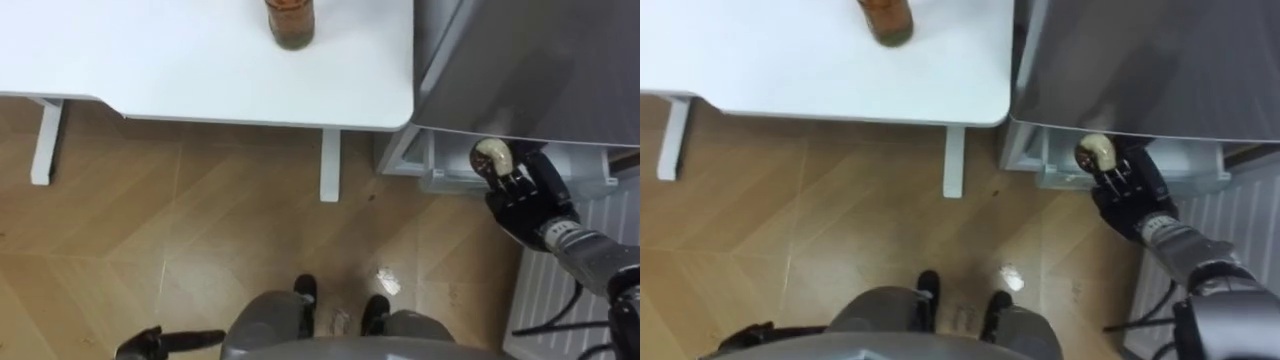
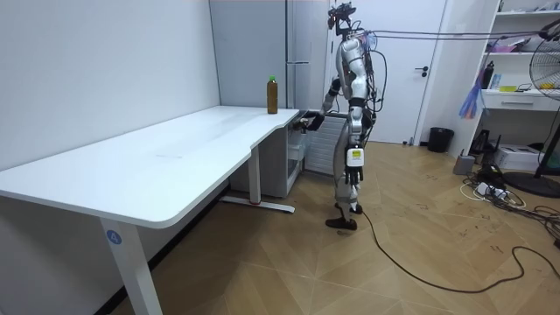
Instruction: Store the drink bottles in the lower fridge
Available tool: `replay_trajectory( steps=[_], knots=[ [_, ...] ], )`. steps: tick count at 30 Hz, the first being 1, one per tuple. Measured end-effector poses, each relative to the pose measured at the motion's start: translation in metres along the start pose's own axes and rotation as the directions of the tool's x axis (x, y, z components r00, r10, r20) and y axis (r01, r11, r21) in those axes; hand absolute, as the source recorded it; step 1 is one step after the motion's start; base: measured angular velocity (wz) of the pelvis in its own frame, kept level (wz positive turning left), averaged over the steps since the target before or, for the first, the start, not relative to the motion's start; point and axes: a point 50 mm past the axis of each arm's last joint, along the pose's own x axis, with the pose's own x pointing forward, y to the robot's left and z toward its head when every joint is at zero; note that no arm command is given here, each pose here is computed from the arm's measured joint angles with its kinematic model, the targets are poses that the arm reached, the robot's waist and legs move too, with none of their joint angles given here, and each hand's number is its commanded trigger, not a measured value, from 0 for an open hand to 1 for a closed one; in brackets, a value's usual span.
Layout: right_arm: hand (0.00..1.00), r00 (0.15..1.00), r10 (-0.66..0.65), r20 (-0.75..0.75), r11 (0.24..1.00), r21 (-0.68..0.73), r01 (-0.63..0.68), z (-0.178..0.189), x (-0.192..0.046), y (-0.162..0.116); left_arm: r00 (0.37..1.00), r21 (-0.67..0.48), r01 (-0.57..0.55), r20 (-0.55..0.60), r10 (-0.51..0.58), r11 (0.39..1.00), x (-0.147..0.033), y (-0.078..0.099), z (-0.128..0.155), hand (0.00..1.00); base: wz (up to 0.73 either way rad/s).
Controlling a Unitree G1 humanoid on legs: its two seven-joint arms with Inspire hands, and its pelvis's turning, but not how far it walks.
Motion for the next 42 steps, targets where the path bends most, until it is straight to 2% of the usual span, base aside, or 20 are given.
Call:
replay_trajectory(
  steps=[3,4,5,6,11,14,17,22,31,36,42],
  knots=[
    [1.0,0.999,-0.012,0.031,1.0,0.013,0.012,0.011,0.001,0.009,1.0,0.001,0.019,0.008,-0.019,1.0,0.001,-0.001,0.003,0.0,0.0],
    [0.73,0.999,-0.023,0.042,1.0,0.009,0.022,0.016,0.002,0.013,1.0,0.01,0.016,0.006,-0.016,1.0,0.001,-0.001,0.002,0.0,0.0],
    [0.56,0.999,-0.026,0.047,1.0,0.006,0.026,0.018,0.002,0.016,1.0,0.02,0.014,0.007,-0.014,1.0,0.001,-0.001,0.003,0.0,0.0],
    [0.0,0.998,-0.036,0.055,0.999,0.005,0.036,0.022,0.003,0.021,1.0,0.026,0.009,0.011,-0.01,1.0,0.001,0.0,0.004,0.0,-0.06],
    [0.0,0.992,-0.079,0.095,0.997,0.016,0.078,0.038,0.005,0.043,1.0,0.059,-0.014,0.019,0.012,0.998,0.001,-0.001,0.005,0.0,0.0],
    [0.0,0.986,-0.123,0.116,0.99,0.08,0.115,0.046,0.005,0.048,0.998,0.058,-0.052,0.033,0.051,0.997,0.001,0.001,0.007,0.0,0.06],
    [0.0,0.978,-0.123,0.169,0.983,0.153,0.097,0.059,0.005,0.065,0.996,0.076,-0.085,0.041,0.082,0.994,0.001,0.0,0.009,0.0,0.0],
    [0.0,0.966,-0.183,0.18,0.972,0.18,0.151,0.066,0.004,0.074,0.991,0.131,-0.109,0.089,0.098,0.985,0.002,-0.007,0.027,0.0,-0.04],
    [0.0,0.926,-0.292,0.24,0.939,0.258,0.229,0.084,-0.004,0.077,0.985,0.153,-0.152,0.109,0.136,0.977,0.002,-0.007,0.031,0.0,-0.01],
    [0.0,0.923,-0.301,0.241,0.922,0.32,0.218,0.085,-0.004,0.076,0.984,0.152,-0.16,0.106,0.145,0.975,0.002,-0.007,0.03,0.0,0.0],
    [0.0,0.917,-0.318,0.241,0.916,0.328,0.232,0.084,-0.004,0.072,0.984,0.167,-0.157,0.105,0.14,0.973,0.002,-0.009,0.029,0.0,0.0]
  ],
)
